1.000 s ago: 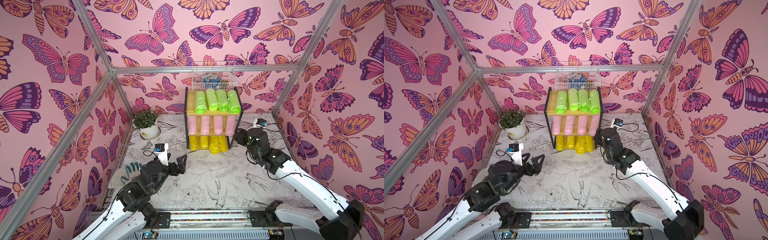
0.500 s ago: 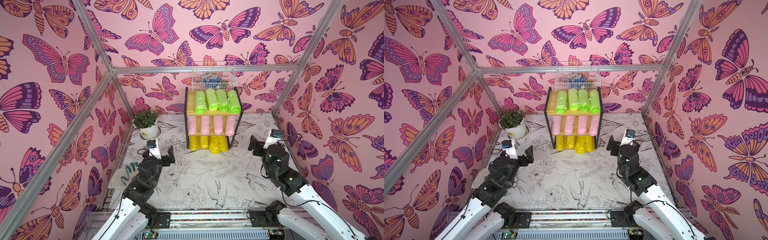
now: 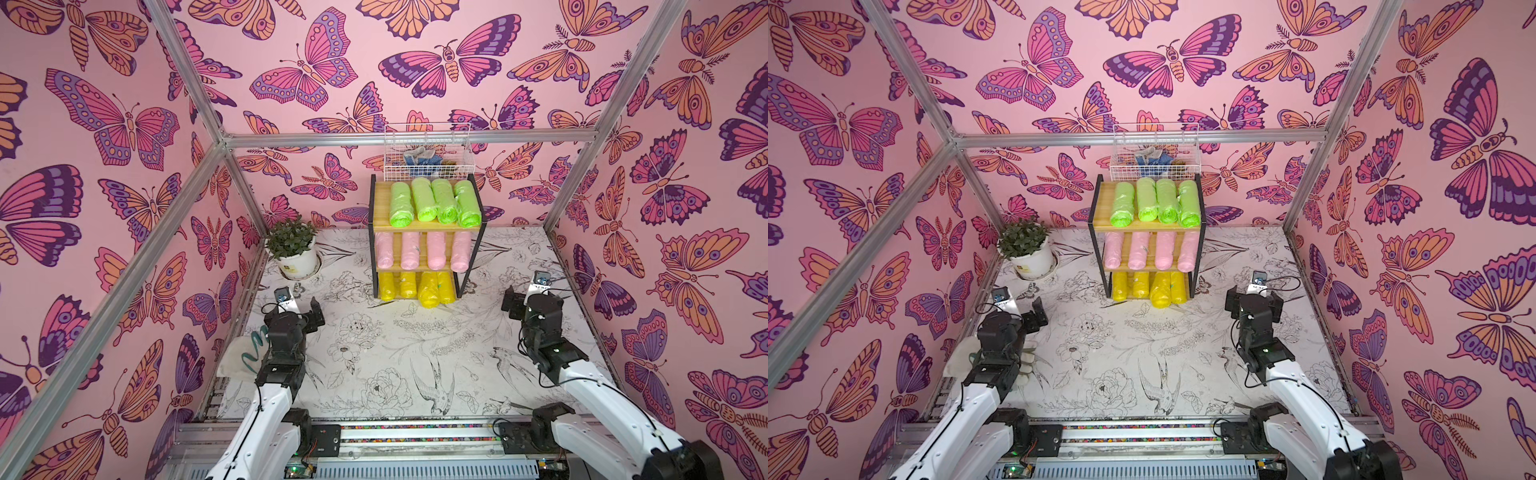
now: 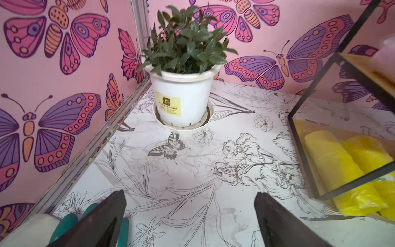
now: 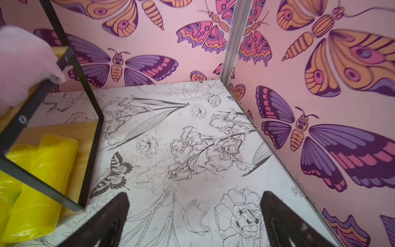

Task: Sort the rolls of trash bags by color and place them on the shelf
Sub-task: Reset both arms

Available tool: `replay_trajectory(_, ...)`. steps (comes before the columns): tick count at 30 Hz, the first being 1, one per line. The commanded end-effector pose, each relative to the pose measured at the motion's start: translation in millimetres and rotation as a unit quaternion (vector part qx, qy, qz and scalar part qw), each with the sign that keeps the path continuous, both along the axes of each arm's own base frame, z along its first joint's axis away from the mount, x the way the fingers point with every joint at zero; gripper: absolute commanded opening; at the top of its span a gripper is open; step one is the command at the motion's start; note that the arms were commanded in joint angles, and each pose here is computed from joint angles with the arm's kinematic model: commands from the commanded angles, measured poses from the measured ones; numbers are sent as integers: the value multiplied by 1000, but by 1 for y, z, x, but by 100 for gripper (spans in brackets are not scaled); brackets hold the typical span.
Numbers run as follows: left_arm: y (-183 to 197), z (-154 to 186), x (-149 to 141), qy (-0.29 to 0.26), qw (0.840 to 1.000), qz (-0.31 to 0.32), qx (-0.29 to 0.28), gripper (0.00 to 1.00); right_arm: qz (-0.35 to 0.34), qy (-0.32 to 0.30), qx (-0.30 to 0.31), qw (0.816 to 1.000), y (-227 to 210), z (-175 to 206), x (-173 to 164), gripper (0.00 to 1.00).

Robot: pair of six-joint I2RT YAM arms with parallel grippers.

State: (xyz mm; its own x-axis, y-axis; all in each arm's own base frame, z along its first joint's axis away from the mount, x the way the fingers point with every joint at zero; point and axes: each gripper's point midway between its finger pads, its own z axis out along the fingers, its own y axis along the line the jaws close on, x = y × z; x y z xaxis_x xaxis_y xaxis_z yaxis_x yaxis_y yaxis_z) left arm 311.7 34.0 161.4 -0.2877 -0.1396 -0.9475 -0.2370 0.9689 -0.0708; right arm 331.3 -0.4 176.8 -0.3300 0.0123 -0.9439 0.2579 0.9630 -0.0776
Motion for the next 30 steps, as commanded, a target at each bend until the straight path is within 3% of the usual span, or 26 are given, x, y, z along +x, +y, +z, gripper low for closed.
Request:
replay_trajectory(1,-3,10,13,-39,999,-17,-22,99,7,-27,-14,1000,2,-1,15,99)
replay_trajectory(13,13,-21,37,-10,1000,7,-25,99,20,-23,-17,999,-11,-57,42,99)
replay_trajectory(16,12,-32,43,4,1000,1,-19,100,-6,-33,-4,999,-22,-72,43,99)
replay_trajectory(19,16,-38,47,2,1000,8,-13,100,6,-54,-9,998,-19,-69,47,99)
replay_trajectory(24,21,-56,58,9,1000,10,-9,100,-2,-21,-7,1000,-21,-74,52,99)
replay_trajectory(30,4,-59,76,29,999,-44,-1,100,3,-3,9,1000,-24,-77,54,99)
